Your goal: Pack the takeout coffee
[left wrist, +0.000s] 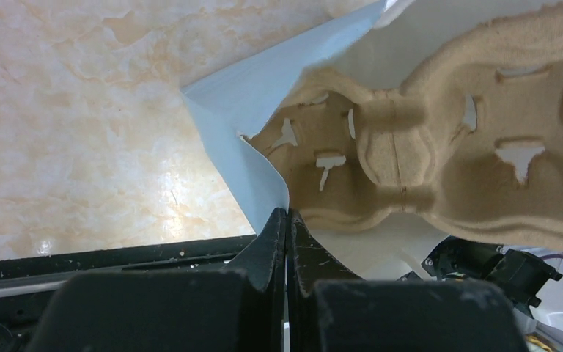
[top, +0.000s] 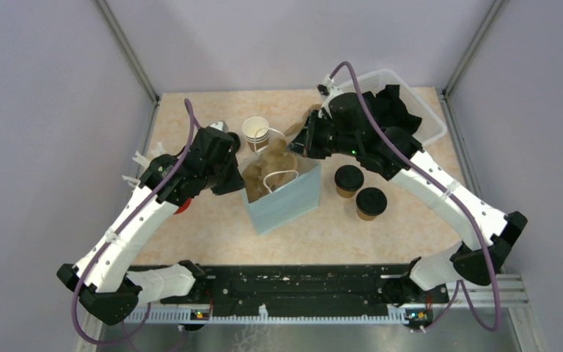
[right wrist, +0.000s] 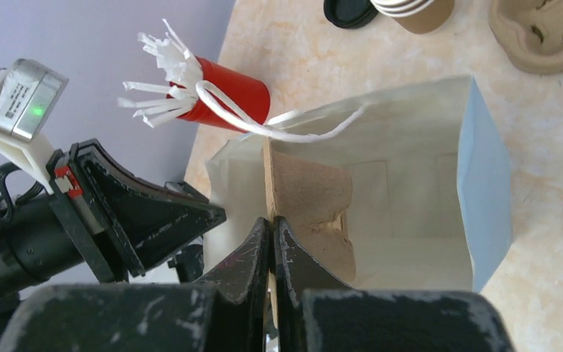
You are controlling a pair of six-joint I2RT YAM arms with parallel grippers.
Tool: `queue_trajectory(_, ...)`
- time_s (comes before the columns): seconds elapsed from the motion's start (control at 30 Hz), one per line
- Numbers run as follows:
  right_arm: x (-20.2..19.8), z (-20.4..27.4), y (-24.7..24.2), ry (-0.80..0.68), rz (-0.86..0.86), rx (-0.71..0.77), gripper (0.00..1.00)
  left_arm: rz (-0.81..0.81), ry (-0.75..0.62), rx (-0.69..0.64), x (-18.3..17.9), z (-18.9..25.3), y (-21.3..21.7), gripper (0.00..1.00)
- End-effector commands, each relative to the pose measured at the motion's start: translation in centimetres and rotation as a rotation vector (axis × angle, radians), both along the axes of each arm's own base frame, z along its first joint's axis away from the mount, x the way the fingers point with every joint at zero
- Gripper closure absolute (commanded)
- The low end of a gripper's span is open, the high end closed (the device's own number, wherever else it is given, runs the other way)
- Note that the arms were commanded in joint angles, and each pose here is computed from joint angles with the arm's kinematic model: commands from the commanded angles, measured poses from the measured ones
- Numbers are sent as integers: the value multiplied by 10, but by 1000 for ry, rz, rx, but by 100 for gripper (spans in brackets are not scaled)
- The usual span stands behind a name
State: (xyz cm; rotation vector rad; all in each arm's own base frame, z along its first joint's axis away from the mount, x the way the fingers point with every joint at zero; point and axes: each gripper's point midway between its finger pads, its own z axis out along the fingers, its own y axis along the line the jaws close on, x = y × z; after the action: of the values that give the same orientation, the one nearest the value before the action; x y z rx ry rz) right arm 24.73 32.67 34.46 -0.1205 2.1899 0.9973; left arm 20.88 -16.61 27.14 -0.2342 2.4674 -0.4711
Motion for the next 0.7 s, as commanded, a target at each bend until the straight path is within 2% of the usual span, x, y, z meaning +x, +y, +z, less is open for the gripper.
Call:
queue_trajectory(0.0, 7, 17, 9, -72, 42, -21, 100, -25, -57, -10, 6, 8, -3, 100)
queue_trajectory(0.23, 15, 14, -16, -70, 28, -114, 100, -35, -73, 17, 8, 9, 0, 100)
queue_trajectory(0.4, 2, -5, 10, -2, 102, 12, 100, -39, -76, 15, 9, 8, -1, 100)
queue_trajectory(0.67, 9, -18, 16, 2, 64, 11, 100, -31, -69, 16, 8, 7, 0, 100)
